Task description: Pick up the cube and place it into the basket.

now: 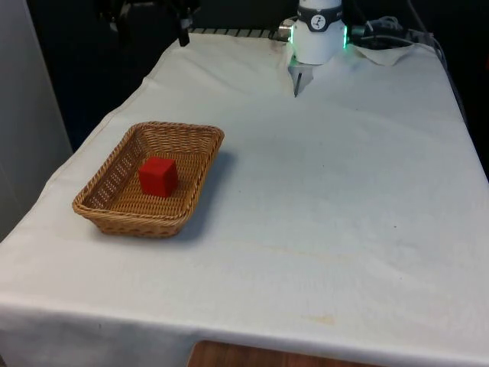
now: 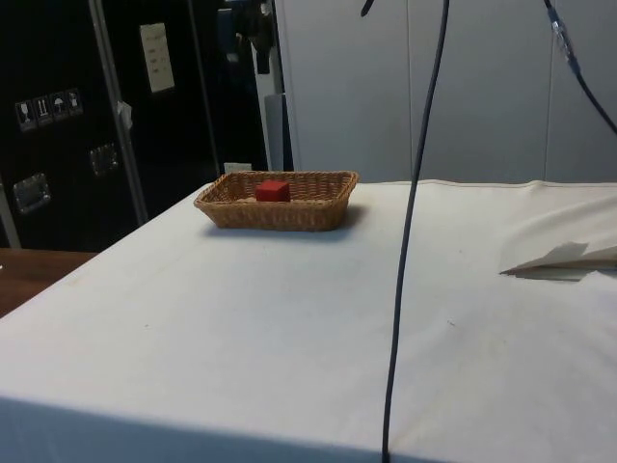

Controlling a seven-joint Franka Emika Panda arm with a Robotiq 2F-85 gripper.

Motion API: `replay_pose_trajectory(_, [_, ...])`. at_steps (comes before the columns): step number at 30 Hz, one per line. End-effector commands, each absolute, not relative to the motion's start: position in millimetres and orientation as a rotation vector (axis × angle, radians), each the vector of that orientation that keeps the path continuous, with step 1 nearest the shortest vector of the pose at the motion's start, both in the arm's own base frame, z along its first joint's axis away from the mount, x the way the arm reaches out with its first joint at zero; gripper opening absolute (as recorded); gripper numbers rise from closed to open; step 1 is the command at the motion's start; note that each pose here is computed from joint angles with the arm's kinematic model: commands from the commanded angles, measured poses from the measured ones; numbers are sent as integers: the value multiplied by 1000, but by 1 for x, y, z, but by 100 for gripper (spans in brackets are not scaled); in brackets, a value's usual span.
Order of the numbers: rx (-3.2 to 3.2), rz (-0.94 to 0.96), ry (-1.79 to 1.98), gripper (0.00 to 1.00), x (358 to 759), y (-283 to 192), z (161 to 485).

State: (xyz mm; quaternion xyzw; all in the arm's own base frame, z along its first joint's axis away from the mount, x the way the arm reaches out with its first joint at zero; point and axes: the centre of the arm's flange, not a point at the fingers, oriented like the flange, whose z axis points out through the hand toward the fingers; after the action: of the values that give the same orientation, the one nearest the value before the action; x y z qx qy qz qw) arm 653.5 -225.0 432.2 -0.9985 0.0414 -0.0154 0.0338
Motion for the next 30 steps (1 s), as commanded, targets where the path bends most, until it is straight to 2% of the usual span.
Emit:
replay_pose_trajectory(1, [-3071,-43,122,100,653,-223,433])
replay_pose_trajectory(30, [-3042,23,-42,100,644,-147,440])
